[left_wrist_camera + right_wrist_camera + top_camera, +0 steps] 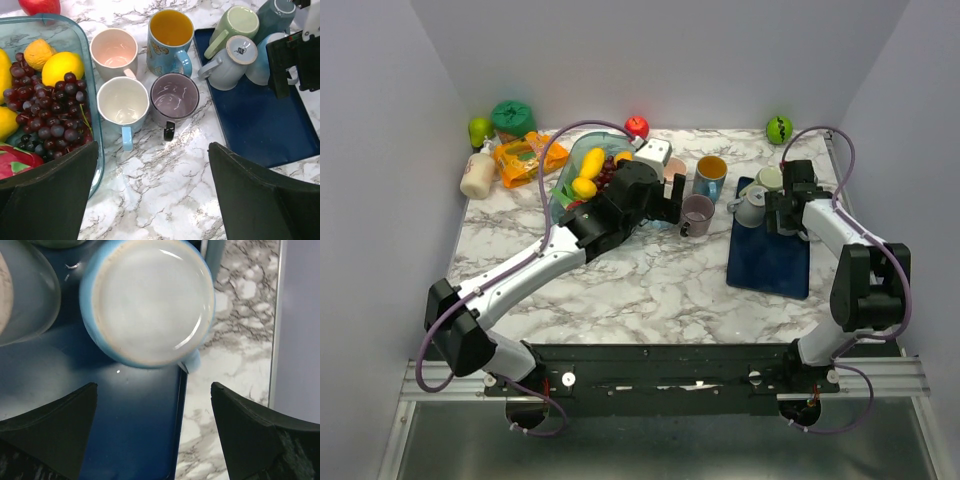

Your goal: Turn the mug right side up

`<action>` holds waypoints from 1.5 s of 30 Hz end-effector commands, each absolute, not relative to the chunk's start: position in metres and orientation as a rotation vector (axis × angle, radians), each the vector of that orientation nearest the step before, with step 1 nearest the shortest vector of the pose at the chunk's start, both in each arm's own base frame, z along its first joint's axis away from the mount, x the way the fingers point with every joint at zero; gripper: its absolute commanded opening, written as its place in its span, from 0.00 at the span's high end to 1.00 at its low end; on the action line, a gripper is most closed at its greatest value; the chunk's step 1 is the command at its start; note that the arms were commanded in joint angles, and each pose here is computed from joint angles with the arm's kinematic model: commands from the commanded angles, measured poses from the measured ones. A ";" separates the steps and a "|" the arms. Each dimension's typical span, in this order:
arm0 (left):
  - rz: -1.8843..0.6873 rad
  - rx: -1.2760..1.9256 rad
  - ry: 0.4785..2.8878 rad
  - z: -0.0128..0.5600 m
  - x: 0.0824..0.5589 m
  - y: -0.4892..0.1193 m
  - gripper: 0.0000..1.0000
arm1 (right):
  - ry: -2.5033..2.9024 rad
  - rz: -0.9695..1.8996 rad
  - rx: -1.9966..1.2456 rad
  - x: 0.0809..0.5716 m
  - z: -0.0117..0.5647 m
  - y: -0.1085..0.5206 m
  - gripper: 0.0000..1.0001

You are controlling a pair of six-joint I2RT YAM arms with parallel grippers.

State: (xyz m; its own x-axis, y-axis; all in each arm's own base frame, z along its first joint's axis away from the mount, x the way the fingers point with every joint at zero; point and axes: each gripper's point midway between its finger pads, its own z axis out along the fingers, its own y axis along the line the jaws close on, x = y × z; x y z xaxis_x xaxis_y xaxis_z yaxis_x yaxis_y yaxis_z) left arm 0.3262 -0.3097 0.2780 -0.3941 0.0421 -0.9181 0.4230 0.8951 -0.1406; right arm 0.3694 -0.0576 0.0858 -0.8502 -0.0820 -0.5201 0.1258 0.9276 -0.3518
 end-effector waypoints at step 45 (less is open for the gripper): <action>-0.637 0.250 2.001 0.279 0.299 -0.261 0.01 | 2.495 -0.242 0.156 0.377 0.072 -0.049 0.35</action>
State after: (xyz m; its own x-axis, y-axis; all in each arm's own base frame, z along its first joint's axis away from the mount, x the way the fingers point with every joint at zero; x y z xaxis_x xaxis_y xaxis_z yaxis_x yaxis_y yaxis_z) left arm 0.3021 -0.2599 0.2680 -0.5122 -0.0629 -0.8566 0.4094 0.8588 -0.3079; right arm 0.3645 -0.0435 0.0672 -0.8299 0.0666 -0.5540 0.1539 0.9817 -0.1126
